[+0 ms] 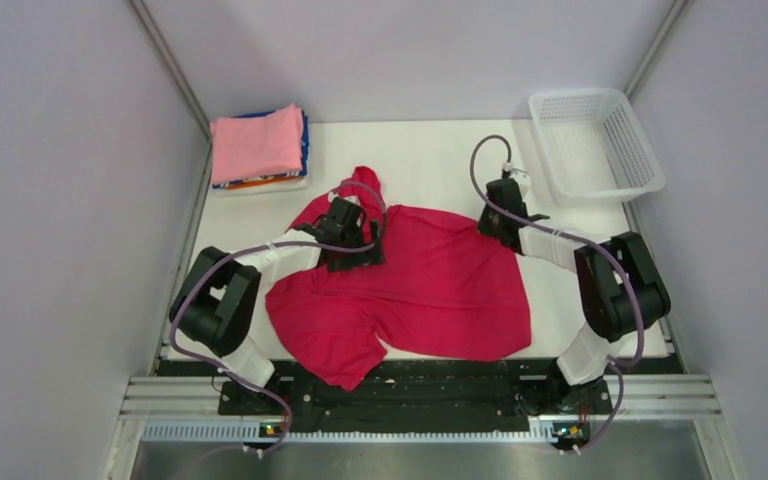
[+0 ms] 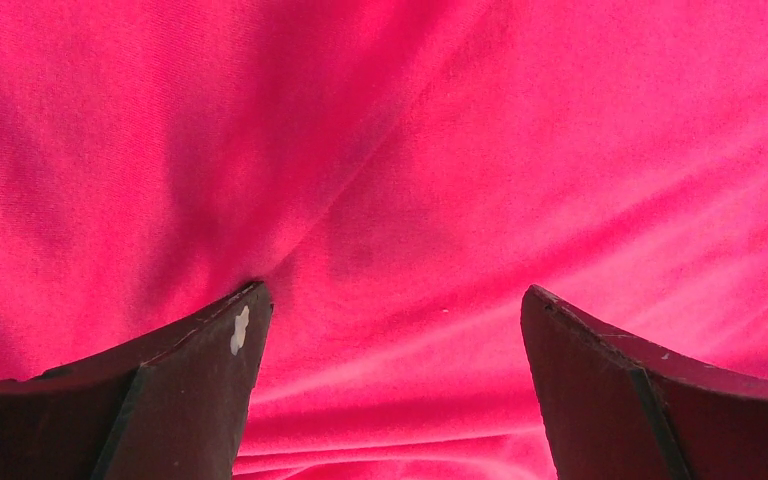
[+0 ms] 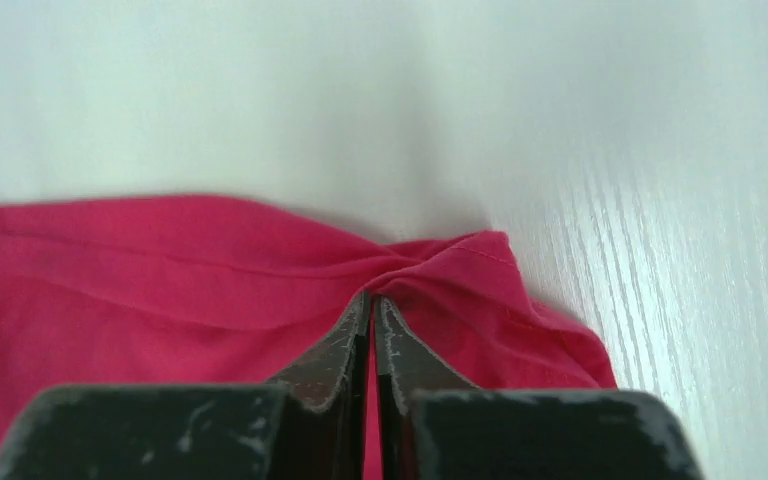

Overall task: Fold and stack the t-shirts
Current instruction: Flatten out the tshirt

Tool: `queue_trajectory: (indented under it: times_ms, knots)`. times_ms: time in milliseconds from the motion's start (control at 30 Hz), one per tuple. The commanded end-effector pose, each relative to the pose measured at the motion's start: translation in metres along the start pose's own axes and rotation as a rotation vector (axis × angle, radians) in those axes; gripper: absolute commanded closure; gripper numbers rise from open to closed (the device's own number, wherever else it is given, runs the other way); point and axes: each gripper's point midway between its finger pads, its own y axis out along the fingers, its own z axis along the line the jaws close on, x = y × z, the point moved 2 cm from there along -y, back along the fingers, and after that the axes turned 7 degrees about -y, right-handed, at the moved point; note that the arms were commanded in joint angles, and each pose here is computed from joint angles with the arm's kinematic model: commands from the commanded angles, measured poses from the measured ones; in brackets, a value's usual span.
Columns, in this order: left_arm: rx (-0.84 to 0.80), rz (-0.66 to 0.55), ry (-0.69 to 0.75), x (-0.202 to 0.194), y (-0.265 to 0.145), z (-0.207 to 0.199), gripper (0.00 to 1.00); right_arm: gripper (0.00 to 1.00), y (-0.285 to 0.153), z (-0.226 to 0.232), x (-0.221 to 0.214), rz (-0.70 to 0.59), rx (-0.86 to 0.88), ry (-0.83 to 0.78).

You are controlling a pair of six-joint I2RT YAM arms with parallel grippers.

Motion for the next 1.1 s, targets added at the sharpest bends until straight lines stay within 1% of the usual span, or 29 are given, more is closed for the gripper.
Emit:
queue_trajectory:
  times_ms: [0,100,167,267,333,400,467,533,667,767,833,967,1033,1067]
  knots:
    - [0.021,-0.051,0.017,0.015,0.001,-0.002,0.01,1.0,0.002,0.0,0.053,-0.139,-0.019,0.039]
    - [0.025,-0.049,0.016,0.015,0.002,0.0,0.01,1.0,0.007,-0.002,0.068,-0.14,-0.006,0.058]
    - [0.03,-0.049,0.014,0.016,0.003,0.001,0.01,1.0,0.01,-0.002,0.067,-0.128,0.002,0.043]
    - [0.039,-0.05,0.012,0.016,0.003,0.004,0.01,1.0,0.016,-0.008,0.051,-0.082,-0.003,0.013]
    - [0.043,-0.047,0.012,0.015,0.004,0.006,0.01,1.0,0.021,-0.007,0.039,-0.038,0.042,-0.024]
    - [0.043,-0.044,0.012,0.015,0.003,0.006,0.01,1.0,0.021,-0.003,0.034,-0.027,0.093,-0.081]
    - [0.042,-0.043,0.014,0.014,0.002,0.006,0.01,1.0,0.015,0.0,0.035,-0.052,0.133,-0.117]
    - [0.043,-0.043,0.013,0.014,0.002,0.007,0.01,1.0,0.005,-0.002,0.042,-0.081,0.13,-0.137]
    - [0.035,-0.044,0.011,0.014,0.001,0.006,0.01,1.0,-0.017,-0.012,0.059,-0.131,0.066,-0.151]
    - [0.027,-0.046,0.004,0.014,0.0,0.005,0.01,1.0,-0.039,-0.016,0.063,-0.146,0.052,-0.108]
    - [0.014,-0.047,0.002,0.013,-0.001,0.003,0.01,1.0,-0.052,-0.017,0.053,-0.125,0.046,-0.067]
    - [0.004,-0.049,0.0,0.012,-0.003,0.002,0.01,0.88,-0.066,-0.009,0.018,-0.063,0.067,-0.04]
    - [0.002,-0.051,0.002,0.012,-0.004,0.002,0.01,0.78,-0.066,-0.005,0.006,-0.038,0.072,-0.035]
    - [0.003,-0.051,0.001,0.012,-0.004,0.003,0.01,0.77,-0.064,-0.004,0.001,-0.03,0.071,-0.032]
